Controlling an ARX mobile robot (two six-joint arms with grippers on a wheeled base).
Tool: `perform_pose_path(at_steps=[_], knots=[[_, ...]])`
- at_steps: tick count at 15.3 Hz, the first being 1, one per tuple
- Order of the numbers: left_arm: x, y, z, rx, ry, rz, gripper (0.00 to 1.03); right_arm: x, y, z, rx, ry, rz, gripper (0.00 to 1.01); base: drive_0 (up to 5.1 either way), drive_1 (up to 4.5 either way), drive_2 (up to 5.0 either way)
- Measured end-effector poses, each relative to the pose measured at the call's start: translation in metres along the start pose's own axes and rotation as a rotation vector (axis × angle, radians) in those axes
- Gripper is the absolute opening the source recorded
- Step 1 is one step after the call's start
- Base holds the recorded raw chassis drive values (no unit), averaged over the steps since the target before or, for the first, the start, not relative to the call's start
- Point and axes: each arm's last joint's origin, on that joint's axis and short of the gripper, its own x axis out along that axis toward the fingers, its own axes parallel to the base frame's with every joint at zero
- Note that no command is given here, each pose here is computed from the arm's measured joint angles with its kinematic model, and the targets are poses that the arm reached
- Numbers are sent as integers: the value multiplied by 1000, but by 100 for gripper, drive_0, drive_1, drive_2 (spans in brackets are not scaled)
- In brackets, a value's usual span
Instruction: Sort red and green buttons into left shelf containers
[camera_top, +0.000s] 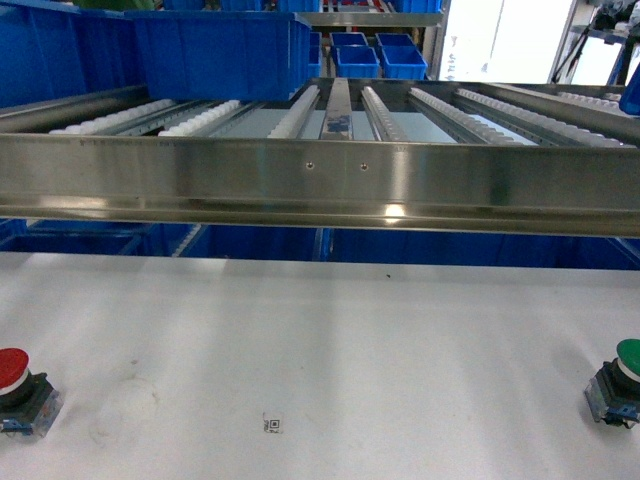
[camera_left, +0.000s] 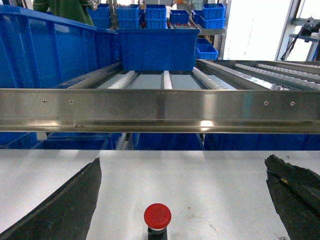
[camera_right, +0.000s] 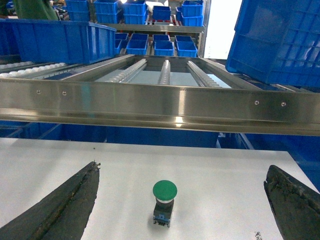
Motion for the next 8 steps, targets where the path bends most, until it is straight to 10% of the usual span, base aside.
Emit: perform_pose_path(at_steps=[8], knots=[[0, 0, 0, 0, 0, 0, 98, 0, 0, 0, 0, 0, 0, 98, 0, 0, 0]])
